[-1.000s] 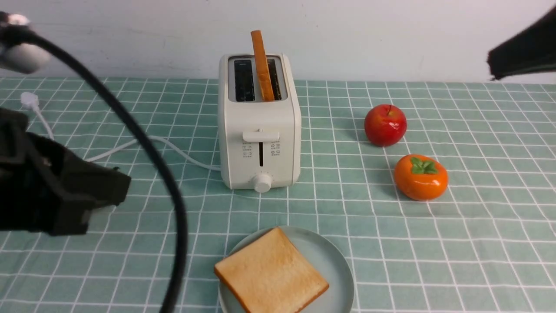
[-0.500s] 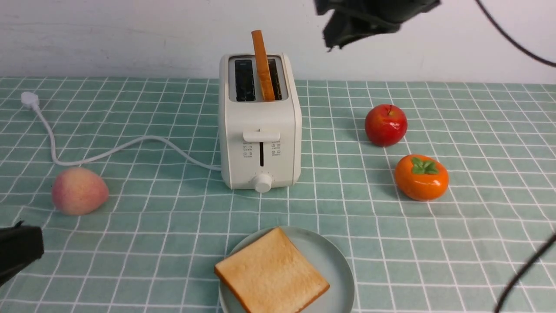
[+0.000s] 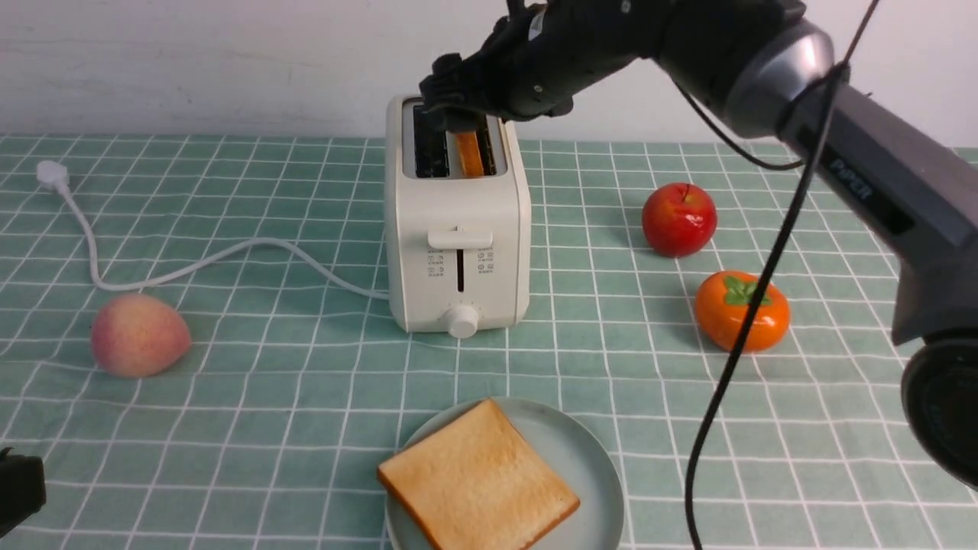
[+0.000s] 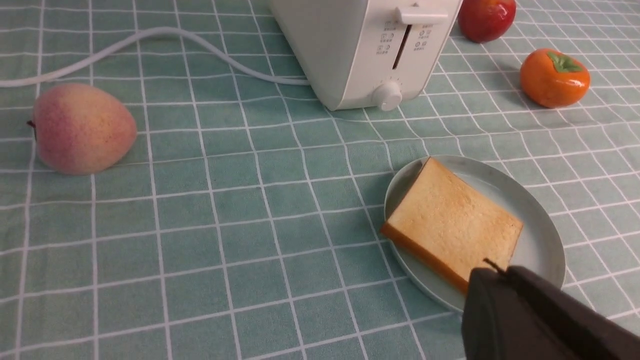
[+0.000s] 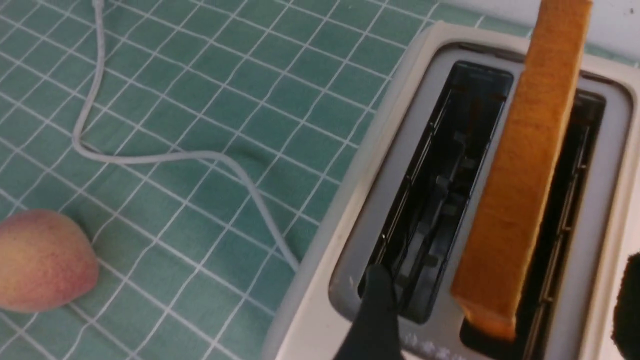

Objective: Take toasted bread from bread machine on blue coffee table place on plate.
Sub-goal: 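Grasp the toast slice in the toaster and pull it up out of the slot with the right gripper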

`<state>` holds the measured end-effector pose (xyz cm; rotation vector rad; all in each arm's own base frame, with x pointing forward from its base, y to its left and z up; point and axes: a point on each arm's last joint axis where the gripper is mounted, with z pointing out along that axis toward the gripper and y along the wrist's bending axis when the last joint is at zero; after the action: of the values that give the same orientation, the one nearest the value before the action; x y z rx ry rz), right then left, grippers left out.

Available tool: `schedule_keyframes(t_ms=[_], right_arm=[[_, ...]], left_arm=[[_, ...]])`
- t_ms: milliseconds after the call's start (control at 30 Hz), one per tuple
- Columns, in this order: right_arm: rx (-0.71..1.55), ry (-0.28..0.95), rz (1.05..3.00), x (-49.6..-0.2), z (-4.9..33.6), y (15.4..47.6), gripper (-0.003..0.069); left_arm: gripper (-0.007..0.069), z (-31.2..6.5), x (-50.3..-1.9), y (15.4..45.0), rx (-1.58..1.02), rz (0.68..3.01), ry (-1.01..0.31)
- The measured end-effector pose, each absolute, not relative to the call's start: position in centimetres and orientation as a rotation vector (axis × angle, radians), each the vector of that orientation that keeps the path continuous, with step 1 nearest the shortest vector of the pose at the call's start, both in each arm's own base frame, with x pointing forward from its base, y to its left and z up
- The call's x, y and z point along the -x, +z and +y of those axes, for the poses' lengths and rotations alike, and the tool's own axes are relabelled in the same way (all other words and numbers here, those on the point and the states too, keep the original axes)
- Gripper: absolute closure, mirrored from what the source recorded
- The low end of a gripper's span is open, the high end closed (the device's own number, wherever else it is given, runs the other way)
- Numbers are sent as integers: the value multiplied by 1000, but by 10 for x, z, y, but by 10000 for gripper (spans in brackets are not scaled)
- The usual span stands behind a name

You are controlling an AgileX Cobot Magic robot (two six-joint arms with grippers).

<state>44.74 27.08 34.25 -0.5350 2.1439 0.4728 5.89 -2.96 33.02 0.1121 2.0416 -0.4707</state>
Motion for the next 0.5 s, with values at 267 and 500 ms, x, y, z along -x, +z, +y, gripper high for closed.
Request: schedule_keyframes(t_ms=[267,500], right_arm=[[543,416,2142,-457,271,327,503],[550,353,2087,-430,249,387,582]], left_arm=[[639,-29,-59,330,-114,2044,-464],[639,-29,-59,330,-116,2043,-456]])
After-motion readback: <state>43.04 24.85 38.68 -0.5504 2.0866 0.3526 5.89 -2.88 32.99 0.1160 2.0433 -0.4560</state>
